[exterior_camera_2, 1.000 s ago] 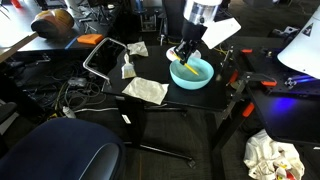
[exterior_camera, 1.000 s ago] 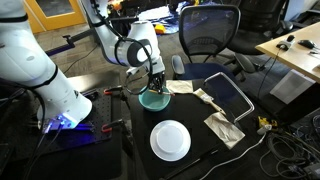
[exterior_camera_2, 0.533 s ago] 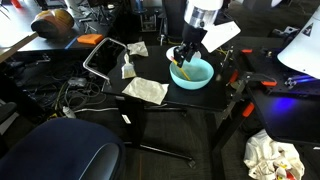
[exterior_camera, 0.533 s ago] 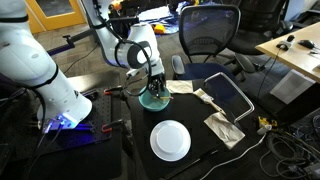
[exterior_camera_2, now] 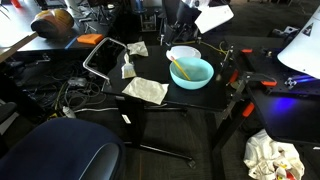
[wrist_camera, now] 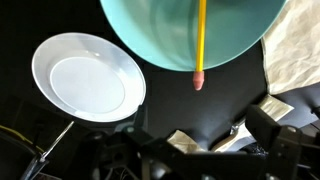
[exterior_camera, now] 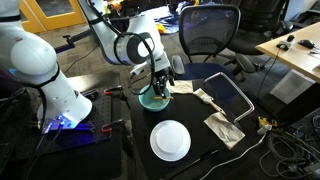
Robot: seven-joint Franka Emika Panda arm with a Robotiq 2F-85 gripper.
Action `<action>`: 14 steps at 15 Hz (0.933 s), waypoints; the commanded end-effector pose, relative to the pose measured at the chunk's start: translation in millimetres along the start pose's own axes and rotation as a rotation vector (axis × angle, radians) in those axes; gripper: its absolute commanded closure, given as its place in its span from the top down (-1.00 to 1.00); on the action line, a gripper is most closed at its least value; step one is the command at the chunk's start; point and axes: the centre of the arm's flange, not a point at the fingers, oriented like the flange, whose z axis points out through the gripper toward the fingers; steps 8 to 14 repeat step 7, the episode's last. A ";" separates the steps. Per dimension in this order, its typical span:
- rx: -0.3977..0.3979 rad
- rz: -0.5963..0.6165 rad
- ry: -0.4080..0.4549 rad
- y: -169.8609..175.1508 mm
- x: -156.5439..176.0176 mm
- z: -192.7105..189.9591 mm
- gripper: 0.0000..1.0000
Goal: Place the pencil in the bowl
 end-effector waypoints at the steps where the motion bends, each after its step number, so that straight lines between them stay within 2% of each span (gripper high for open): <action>1: 0.074 -0.011 -0.004 13.6 4.2 -28.0 1.00; 3: 0.101 -0.021 -0.011 14.5 8.8 -30.9 1.00; 4: 0.045 -0.008 0.008 5.2 10.8 -14.2 1.00; 14: 0.067 -0.014 0.002 5.3 10.5 -20.2 1.00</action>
